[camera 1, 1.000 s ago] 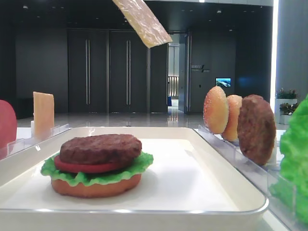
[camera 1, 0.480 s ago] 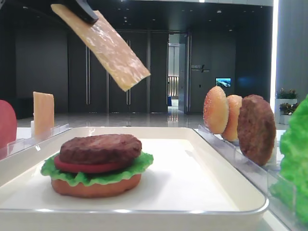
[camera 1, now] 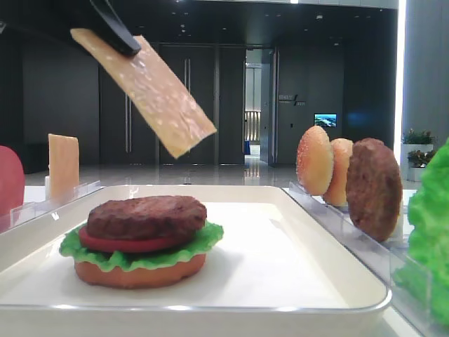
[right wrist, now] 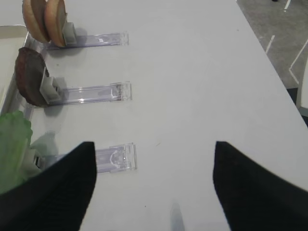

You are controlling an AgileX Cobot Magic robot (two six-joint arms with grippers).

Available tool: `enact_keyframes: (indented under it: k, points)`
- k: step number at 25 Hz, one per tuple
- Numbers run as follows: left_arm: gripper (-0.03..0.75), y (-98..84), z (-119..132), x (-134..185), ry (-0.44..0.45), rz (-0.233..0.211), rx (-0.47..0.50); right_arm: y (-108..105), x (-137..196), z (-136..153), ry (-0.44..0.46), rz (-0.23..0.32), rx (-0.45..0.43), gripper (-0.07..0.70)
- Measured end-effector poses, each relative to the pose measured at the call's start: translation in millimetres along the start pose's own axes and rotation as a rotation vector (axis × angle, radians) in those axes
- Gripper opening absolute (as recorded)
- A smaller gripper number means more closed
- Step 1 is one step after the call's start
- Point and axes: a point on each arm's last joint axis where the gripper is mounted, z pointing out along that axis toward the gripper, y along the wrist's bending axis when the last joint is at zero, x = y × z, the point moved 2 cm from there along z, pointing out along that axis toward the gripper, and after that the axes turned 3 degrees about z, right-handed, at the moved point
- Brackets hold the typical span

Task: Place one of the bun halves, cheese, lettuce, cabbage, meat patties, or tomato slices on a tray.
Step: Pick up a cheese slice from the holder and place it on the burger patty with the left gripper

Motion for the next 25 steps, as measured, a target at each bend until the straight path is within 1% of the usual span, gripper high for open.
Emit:
enact_keyframes:
  k: [3,10,14,25]
  points:
    - [0.032,6.4,10,3,0.040,-0.015,0.004,0,0,0,0.000,0.000,0.000,0.486]
    - [0.032,16.1,23,5,0.087,-0.018,-0.001,0,0,0,0.000,0.000,0.000,0.486]
    - [0.032,22.9,26,4,0.089,-0.019,-0.008,0,0,0,0.000,0.000,0.000,0.486]
    - [0.032,27.6,23,0,0.075,-0.023,-0.010,0,0,0,0.000,0.000,0.000,0.486]
